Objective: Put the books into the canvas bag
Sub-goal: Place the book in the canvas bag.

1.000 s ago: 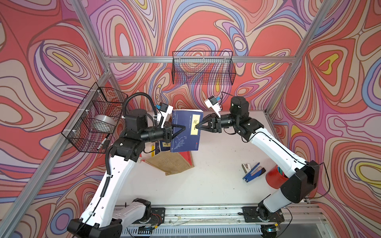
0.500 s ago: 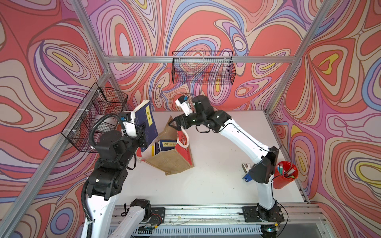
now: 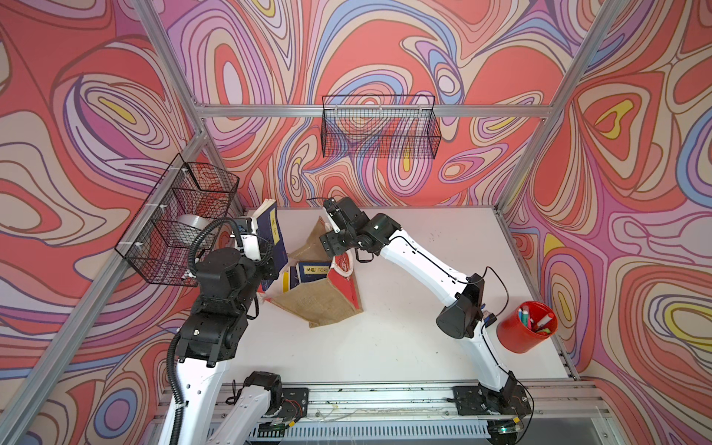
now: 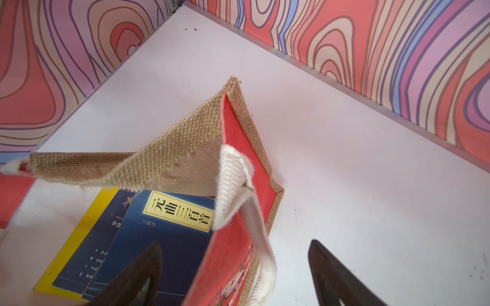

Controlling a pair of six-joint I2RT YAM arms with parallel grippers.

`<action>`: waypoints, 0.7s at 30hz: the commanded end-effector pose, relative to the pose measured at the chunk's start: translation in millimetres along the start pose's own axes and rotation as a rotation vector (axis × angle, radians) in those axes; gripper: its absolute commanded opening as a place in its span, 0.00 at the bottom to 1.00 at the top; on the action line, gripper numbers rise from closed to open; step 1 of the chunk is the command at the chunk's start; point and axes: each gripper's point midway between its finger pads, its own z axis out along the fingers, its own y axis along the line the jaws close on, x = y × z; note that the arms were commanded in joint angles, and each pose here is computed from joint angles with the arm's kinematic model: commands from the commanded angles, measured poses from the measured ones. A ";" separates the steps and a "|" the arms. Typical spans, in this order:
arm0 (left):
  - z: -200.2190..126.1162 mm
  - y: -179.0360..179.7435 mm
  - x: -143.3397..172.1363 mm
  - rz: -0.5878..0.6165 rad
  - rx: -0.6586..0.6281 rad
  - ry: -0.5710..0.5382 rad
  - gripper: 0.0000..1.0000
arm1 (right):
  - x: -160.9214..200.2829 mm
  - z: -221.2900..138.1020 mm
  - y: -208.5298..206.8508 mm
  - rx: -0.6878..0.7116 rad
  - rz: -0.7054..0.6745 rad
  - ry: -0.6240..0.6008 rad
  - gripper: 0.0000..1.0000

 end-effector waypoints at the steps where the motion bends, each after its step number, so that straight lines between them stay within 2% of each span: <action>1: -0.5 -5.6 -18.1 -0.009 0.037 -0.085 0.00 | -7.8 -5.5 -8.4 0.041 -0.017 -0.010 0.81; 4: 4.2 -13.5 -13.5 -0.023 0.082 -0.069 0.00 | -5.4 7.5 -6.4 0.022 -0.008 0.004 0.72; 7: 8.8 -22.3 -7.3 -0.041 0.131 -0.044 0.00 | -15.3 13.6 -8.3 0.004 0.012 -0.040 0.53; 12: 9.7 -37.9 -0.9 -0.070 0.223 -0.025 0.00 | -26.9 20.7 -16.9 -0.027 0.032 -0.067 0.47; 19: 24.9 -57.4 20.3 -0.137 0.334 0.014 0.00 | -28.7 26.7 -13.8 -0.148 0.069 -0.062 0.35; 20: 28.1 -57.6 23.5 -0.160 0.335 0.019 0.00 | -28.2 27.7 -11.0 -0.165 0.064 -0.060 0.28; 21: 31.4 -57.7 28.9 -0.185 0.333 0.031 0.00 | -28.2 28.1 -9.9 -0.169 0.065 -0.060 0.16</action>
